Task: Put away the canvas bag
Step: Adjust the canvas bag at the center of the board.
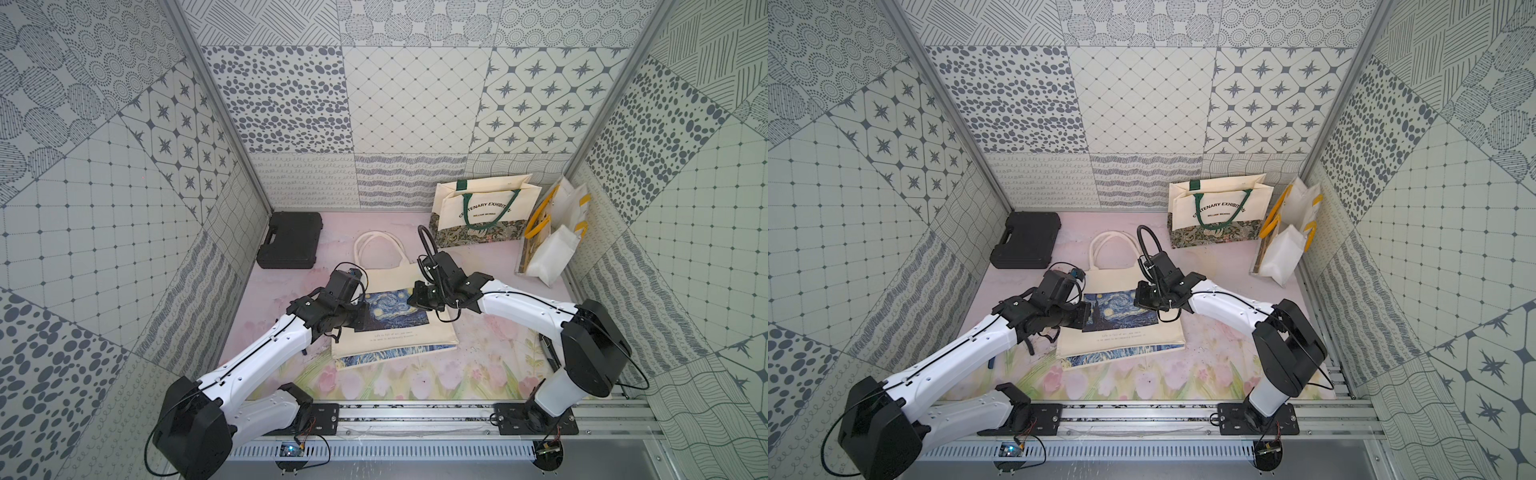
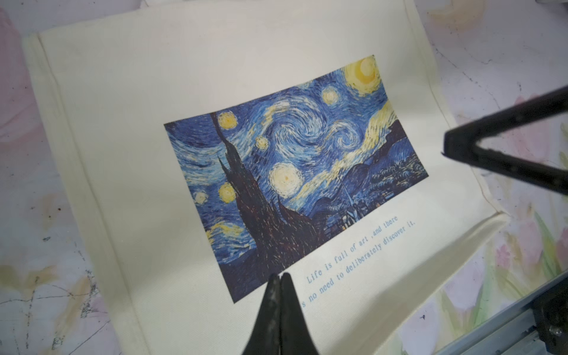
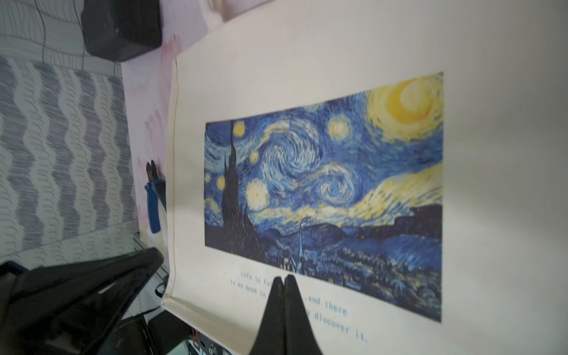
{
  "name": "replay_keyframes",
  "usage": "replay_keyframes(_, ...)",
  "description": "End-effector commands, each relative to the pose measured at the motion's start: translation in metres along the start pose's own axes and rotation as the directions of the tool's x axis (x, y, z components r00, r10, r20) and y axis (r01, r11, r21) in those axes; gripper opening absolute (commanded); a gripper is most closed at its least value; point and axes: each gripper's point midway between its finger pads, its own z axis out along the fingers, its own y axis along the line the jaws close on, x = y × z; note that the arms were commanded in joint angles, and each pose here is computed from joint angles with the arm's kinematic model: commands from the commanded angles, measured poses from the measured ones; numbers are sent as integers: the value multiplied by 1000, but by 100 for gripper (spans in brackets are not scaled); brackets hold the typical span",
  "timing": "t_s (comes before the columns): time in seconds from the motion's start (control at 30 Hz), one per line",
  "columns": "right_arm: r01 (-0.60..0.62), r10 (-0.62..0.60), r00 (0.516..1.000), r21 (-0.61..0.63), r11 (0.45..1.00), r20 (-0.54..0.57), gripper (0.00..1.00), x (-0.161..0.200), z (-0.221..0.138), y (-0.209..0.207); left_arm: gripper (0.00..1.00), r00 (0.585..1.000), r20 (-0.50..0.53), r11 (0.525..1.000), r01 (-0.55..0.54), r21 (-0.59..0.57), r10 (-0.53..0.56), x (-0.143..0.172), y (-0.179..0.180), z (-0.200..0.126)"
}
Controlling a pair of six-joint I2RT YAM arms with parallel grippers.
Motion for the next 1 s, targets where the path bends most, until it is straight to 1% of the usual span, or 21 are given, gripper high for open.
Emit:
replay_keyframes(0.0, 119, -98, 982, 130, 984, -162, 0, 43, -1, -22, 0, 997, -76, 999, -22, -31, 19, 20, -9, -6)
replay_keyframes(0.03, 127, -100, 973, 122, 984, -207, 0, 56, 4, -20, 0, 995, -87, 999, -42, -30, 40, 25, -15, -8)
replay_keyframes(0.07, 124, -95, 965, 109, 986, -244, 0, 68, 10, -17, 0, 993, -102, 997, -63, -52, 57, 29, -17, -10)
replay_keyframes(0.1, 114, -85, 962, 98, 989, -258, 0, 74, 14, -16, 0, 991, -117, 994, -72, -78, 63, 34, -15, -11)
replay_keyframes(0.17, 85, -58, 965, 96, 992, -255, 0, 82, 20, -17, 0, 988, -151, 989, -54, -138, 33, 42, -6, -10)
replay_keyframes(0.23, 72, -44, 967, 102, 992, -252, 0, 87, 23, -20, 0, 981, -192, 985, -21, -173, -13, 53, 0, -7)
replay_keyframes(0.3, 73, -45, 965, 99, 992, -259, 0, 94, 24, -18, 0, 969, -243, 990, 19, -141, -54, 64, -6, -5)
replay_keyframes(0.37, 83, -55, 959, 90, 993, -279, 0, 103, 27, -14, 0, 958, -279, 993, 44, -105, -72, 78, -14, -2)
replay_keyframes(0.5, 84, -54, 956, 94, 992, -289, 0, 110, 33, -15, 0, 963, -267, 995, 6, -98, -32, 90, -27, -10)
replay_keyframes(0.63, 72, -47, 961, 85, 994, -273, 0, 108, 36, -13, 0, 952, -304, 994, -1, -114, -34, 109, -30, -16)
replay_keyframes(0.7, 72, -44, 960, 90, 993, -276, 0, 109, 39, -15, 8, 949, -314, 993, -4, -114, -32, 119, -31, -17)
replay_keyframes(0.77, 66, -36, 957, 94, 993, -287, 0, 112, 43, -17, 13, 943, -328, 995, 26, -93, -55, 129, -36, -18)
replay_keyframes(0.87, 49, -17, 953, 98, 994, -302, 0, 119, 50, -23, 15, 943, -318, 992, 66, -104, -96, 136, -32, -24)
replay_keyframes(0.97, 36, -7, 953, 90, 995, -302, 0, 122, 52, -25, 22, 948, -286, 982, 97, -160, -140, 137, -20, -31)
